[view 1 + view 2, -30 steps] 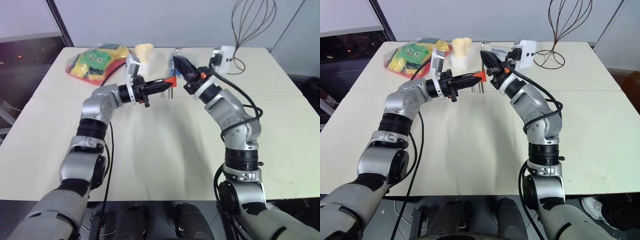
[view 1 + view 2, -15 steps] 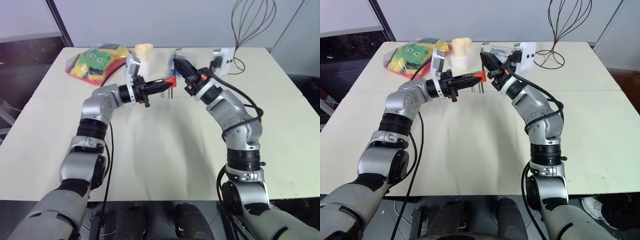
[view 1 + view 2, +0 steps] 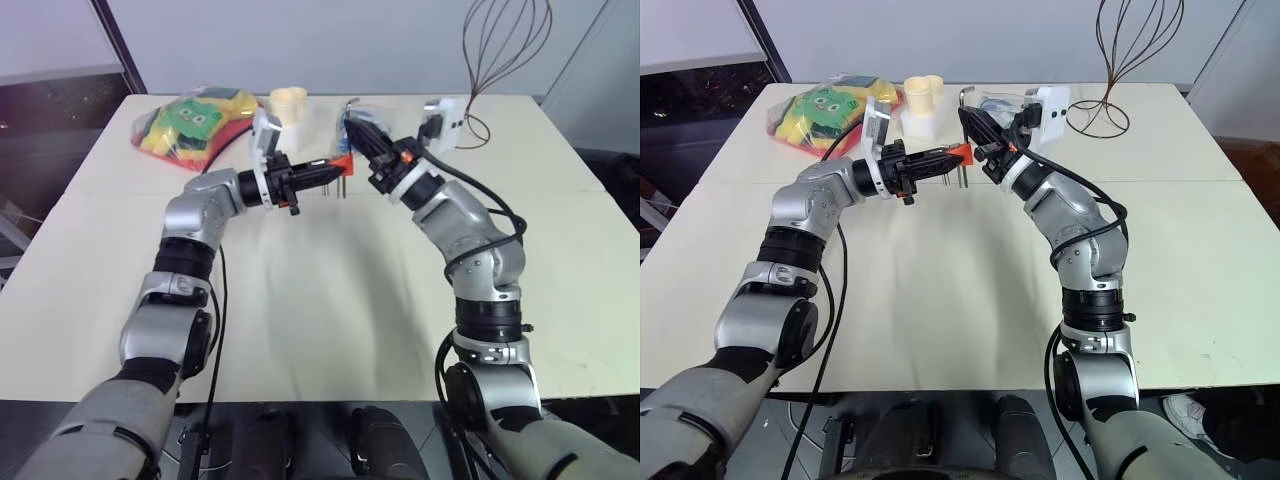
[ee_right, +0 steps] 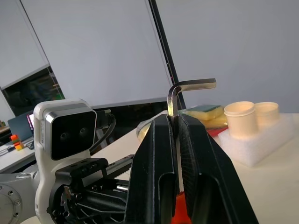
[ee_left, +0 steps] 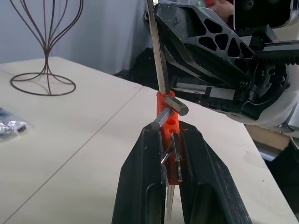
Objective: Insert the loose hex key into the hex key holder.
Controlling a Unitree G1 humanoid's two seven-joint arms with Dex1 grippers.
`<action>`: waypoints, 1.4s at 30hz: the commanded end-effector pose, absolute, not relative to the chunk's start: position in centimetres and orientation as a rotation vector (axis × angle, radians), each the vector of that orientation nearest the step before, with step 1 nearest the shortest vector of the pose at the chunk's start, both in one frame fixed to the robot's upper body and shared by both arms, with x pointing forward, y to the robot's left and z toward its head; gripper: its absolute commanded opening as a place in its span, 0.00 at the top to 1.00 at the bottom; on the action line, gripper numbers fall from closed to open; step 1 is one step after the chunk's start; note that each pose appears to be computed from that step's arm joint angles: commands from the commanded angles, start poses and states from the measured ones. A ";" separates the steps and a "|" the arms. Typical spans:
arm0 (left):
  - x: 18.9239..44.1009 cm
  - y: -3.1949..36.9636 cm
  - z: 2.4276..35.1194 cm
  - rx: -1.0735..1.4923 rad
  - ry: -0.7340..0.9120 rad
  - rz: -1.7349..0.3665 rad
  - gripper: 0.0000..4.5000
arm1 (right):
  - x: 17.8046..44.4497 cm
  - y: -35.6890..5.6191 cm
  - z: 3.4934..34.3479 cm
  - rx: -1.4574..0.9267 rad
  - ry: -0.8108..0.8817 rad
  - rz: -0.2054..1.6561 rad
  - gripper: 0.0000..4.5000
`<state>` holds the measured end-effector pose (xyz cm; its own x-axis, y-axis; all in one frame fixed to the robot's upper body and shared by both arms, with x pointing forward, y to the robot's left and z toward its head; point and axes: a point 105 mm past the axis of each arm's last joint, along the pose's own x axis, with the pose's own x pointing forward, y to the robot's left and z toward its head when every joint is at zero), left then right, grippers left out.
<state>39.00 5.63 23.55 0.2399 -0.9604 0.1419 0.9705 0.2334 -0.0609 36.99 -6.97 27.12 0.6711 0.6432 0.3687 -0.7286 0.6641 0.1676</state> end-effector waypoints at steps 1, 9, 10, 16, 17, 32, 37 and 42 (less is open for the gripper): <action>38.7 5.9 25.9 -0.124 -0.186 -1.326 1.00 | 36.5 -6.7 27.2 0.312 -0.291 0.814 0.83; 38.7 5.9 25.9 -0.124 -0.192 -1.325 1.00 | 36.5 -7.1 27.5 0.306 -0.303 0.797 0.01; 38.7 5.9 25.9 -0.124 -0.192 -1.325 1.00 | 36.6 -7.3 27.6 0.303 -0.306 0.789 0.01; 38.6 5.9 25.7 -0.119 -0.188 -1.327 1.00 | 36.8 -7.8 27.7 0.300 -0.314 0.762 0.01; 38.6 5.9 25.6 -0.116 -0.188 -1.327 1.00 | 36.8 -8.0 27.8 0.301 -0.316 0.759 0.01; 37.5 12.8 19.7 -0.323 0.127 -1.114 1.00 | 32.1 -14.5 23.3 -0.508 -0.098 0.908 0.01; 37.9 14.6 14.8 -0.385 0.290 -0.972 1.00 | 32.2 -13.8 22.6 -0.535 -0.098 0.933 0.01; 38.4 14.8 12.8 -0.388 0.343 -0.933 0.73 | 32.6 -13.2 22.3 -0.526 -0.112 0.942 0.00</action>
